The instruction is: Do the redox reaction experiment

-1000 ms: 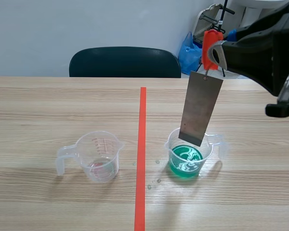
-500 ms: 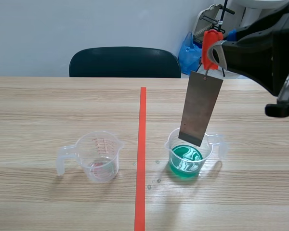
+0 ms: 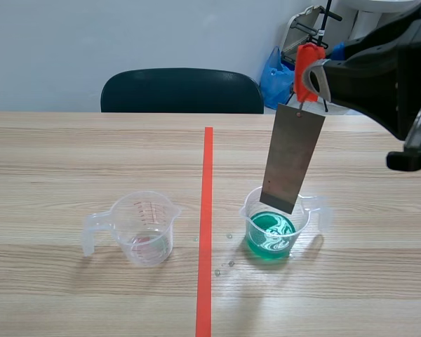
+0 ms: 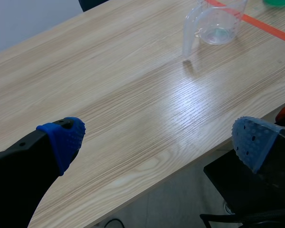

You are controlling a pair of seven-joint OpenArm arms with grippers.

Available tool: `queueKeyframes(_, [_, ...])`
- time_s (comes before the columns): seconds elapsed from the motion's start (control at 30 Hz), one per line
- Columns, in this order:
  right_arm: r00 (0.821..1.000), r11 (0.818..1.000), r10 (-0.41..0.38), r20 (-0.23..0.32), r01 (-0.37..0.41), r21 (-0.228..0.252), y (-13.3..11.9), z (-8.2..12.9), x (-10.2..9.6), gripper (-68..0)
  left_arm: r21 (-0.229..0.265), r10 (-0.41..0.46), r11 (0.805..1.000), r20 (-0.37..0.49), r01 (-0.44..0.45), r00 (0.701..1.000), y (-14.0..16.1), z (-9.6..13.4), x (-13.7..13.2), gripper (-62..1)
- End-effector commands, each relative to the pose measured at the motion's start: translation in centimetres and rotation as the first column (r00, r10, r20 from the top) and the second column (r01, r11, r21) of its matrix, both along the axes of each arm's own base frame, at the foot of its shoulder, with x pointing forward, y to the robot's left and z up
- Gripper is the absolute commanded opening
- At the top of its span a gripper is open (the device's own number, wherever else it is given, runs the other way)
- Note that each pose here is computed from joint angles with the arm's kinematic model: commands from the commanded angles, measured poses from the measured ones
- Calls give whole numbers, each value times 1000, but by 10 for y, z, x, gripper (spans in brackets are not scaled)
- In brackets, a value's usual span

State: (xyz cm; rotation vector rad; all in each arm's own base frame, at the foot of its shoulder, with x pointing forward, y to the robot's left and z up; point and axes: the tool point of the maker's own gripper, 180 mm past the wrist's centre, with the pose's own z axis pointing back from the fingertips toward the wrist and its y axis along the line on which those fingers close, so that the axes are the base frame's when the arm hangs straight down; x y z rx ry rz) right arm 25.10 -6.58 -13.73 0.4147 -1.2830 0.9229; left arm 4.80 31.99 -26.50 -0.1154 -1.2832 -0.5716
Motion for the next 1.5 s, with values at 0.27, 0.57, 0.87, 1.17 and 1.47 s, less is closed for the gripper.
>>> queueKeyframes(0.27, [1000,1000,2,28,-3,5,-1,8,2,-667,-18,-2,1000,29,2,1000,-3,6,3,14])
queueKeyframes(0.57, [1000,1000,3,29,-3,6,-1,8,2,-667,-18,-2,1000,29,2,1000,-3,6,3,14])
queueKeyframes(0.87, [1000,1000,3,29,-3,6,-1,8,2,-667,-25,-5,1000,43,6,999,-4,8,4,14])
queueKeyframes(1.17, [1000,1000,3,29,-3,6,-1,8,2,-667,-29,-7,1000,51,8,999,-4,10,4,14])
queueKeyframes(1.47, [1000,1000,3,30,-3,7,-1,9,2,-667,-29,-6,1000,50,8,999,-4,10,4,14])
